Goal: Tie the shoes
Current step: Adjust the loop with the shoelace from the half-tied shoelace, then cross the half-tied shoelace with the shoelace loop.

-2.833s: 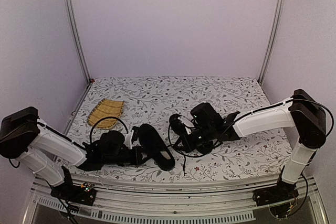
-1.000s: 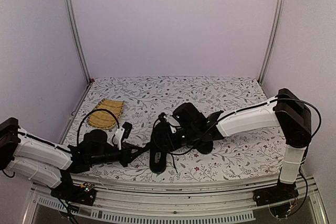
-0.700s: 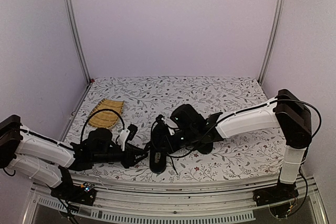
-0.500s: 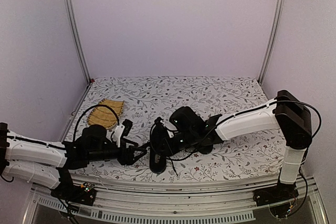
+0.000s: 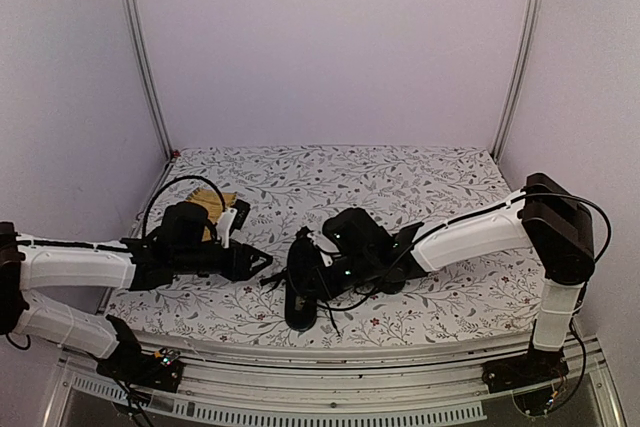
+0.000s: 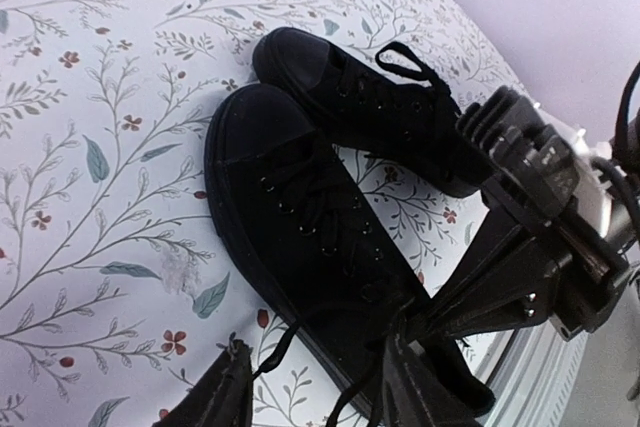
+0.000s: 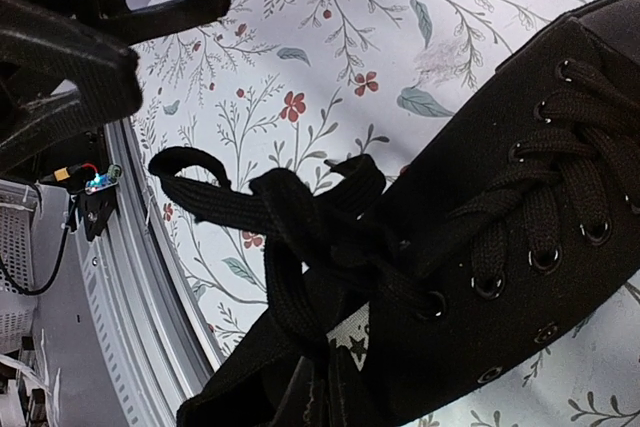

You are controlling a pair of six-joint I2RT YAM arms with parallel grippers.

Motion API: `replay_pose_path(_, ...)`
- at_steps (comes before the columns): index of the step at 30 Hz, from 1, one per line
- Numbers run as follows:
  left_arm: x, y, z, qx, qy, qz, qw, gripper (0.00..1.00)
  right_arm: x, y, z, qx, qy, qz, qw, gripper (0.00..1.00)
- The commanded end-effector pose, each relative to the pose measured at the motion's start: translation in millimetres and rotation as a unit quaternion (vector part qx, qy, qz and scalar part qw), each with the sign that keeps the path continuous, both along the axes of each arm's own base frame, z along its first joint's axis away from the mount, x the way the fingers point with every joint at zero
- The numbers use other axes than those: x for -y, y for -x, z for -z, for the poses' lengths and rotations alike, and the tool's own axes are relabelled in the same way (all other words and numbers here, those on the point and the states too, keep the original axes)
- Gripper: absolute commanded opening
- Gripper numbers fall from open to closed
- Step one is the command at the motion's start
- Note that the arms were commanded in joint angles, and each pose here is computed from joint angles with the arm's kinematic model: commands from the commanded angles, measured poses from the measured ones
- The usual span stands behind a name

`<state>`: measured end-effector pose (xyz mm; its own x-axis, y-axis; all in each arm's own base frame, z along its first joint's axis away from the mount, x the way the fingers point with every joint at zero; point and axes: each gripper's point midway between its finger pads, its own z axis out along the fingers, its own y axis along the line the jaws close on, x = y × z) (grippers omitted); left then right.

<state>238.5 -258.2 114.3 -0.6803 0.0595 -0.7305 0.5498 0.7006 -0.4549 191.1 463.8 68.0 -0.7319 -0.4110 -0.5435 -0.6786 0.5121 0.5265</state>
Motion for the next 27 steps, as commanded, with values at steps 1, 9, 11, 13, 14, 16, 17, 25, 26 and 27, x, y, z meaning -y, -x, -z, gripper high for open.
replay_pose_path(1,20.0,-5.7,-1.1,-0.007,0.014,0.050,0.999,0.41,2.2,3.3,-3.3,-0.001,-0.004,0.004,1.000,0.02)
replay_pose_path(9,38.4,-0.2,7.3,-0.022,0.041,0.100,0.994,0.34,0.7,3.2,-5.1,0.000,-0.008,0.003,1.000,0.02)
replay_pose_path(11,41.3,0.8,4.4,-0.018,0.050,0.108,0.993,0.34,-0.2,3.1,-4.6,0.000,-0.009,0.002,1.000,0.02)
replay_pose_path(13,41.8,0.0,5.2,-0.017,0.049,0.108,0.993,0.34,-0.8,3.3,-3.9,-0.002,-0.009,0.001,1.000,0.02)
replay_pose_path(14,41.9,-0.3,6.4,-0.017,0.047,0.108,0.993,0.34,-1.0,3.4,-3.5,-0.002,-0.009,0.000,1.000,0.02)
replay_pose_path(16,42.9,-0.1,9.6,-0.021,0.046,0.111,0.993,0.33,-1.4,3.5,-2.8,-0.003,-0.008,0.000,1.000,0.02)
replay_pose_path(17,43.6,-0.1,11.0,-0.023,0.046,0.113,0.992,0.32,-1.4,3.6,-2.6,-0.003,-0.008,0.000,1.000,0.02)
replay_pose_path(25,44.4,-1.1,18.3,-0.031,0.048,0.109,0.992,0.15,-1.1,3.5,-1.7,-0.004,-0.007,0.000,1.000,0.02)
replay_pose_path(26,44.8,-1.2,18.2,-0.031,0.049,0.109,0.992,0.12,-1.4,3.3,-2.7,-0.003,-0.008,0.000,1.000,0.02)
replay_pose_path(27,45.4,-1.3,17.4,-0.029,0.052,0.110,0.992,0.09,-1.2,3.5,-2.4,-0.003,-0.007,0.000,1.000,0.02)
